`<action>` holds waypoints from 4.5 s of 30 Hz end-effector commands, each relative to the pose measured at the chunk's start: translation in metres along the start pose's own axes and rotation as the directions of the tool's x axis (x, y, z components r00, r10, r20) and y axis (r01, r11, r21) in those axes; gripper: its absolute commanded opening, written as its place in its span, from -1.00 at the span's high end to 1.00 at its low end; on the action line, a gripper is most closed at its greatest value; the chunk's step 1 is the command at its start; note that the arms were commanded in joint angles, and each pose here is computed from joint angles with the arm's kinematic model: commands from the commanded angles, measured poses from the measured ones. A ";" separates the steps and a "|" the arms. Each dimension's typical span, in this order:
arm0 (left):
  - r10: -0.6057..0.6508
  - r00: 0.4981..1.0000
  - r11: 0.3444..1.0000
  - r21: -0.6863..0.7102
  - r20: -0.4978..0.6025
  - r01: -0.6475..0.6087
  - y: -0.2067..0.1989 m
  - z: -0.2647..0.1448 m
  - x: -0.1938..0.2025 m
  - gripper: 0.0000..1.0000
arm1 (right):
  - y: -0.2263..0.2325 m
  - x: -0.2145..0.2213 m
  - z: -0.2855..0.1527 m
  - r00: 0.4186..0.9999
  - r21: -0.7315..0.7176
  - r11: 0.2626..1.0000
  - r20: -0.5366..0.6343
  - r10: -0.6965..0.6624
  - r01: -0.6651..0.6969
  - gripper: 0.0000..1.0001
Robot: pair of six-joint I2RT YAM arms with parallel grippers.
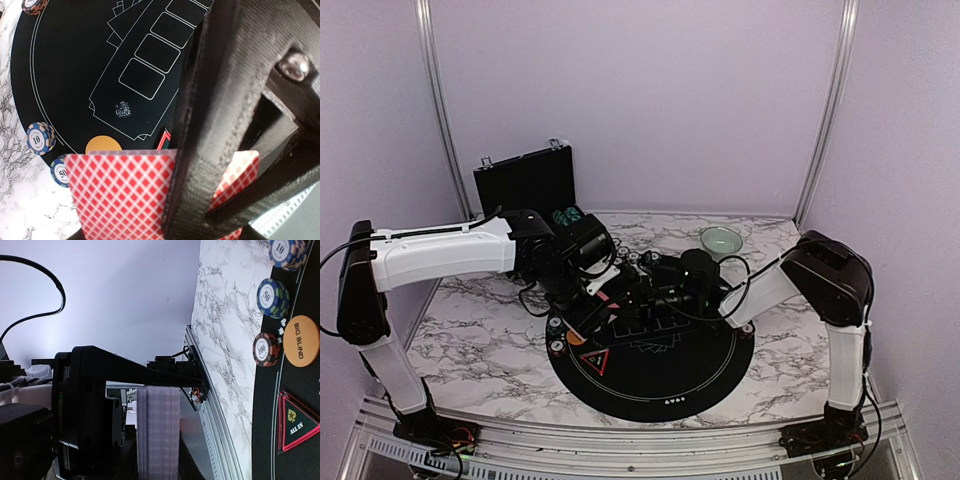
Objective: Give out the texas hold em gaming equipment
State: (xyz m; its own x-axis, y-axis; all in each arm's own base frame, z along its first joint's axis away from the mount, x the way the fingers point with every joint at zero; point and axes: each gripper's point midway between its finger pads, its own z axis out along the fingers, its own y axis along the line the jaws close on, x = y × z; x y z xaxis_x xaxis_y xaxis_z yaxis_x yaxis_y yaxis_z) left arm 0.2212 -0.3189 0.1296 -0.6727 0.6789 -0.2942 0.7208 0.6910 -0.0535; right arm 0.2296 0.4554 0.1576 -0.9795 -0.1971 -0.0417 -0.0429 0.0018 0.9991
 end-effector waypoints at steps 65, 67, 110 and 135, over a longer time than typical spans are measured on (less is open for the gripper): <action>0.013 0.993 1.000 0.006 0.115 -0.014 0.001 -0.027 -0.013 -0.02 | 0.010 -0.029 -0.021 0.971 0.240 0.947 0.058 -0.232 0.212 0.05; 0.014 0.993 1.000 0.006 0.113 -0.014 0.001 -0.026 -0.012 -0.02 | 0.011 -0.030 -0.022 0.971 0.241 0.947 0.061 -0.233 0.212 0.05; 0.009 0.995 1.000 -0.007 0.098 -0.008 0.005 -0.020 -0.010 -0.02 | 0.034 -0.023 -0.047 0.961 0.234 0.947 0.109 -0.253 0.222 0.26; 0.010 0.996 1.000 -0.011 0.092 -0.009 0.008 -0.018 -0.009 -0.01 | 0.033 -0.014 -0.036 0.971 0.202 0.958 0.082 -0.224 0.204 0.51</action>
State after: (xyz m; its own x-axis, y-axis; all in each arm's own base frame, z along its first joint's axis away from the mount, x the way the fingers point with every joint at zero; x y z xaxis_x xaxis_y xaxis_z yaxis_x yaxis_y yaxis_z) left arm 0.2244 -0.3147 0.1380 -0.6606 0.6709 -0.3369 0.7231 0.6893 -0.0451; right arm 0.2536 0.4197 0.1796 -0.9655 -0.1028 -0.2394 -0.2557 0.1976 0.9463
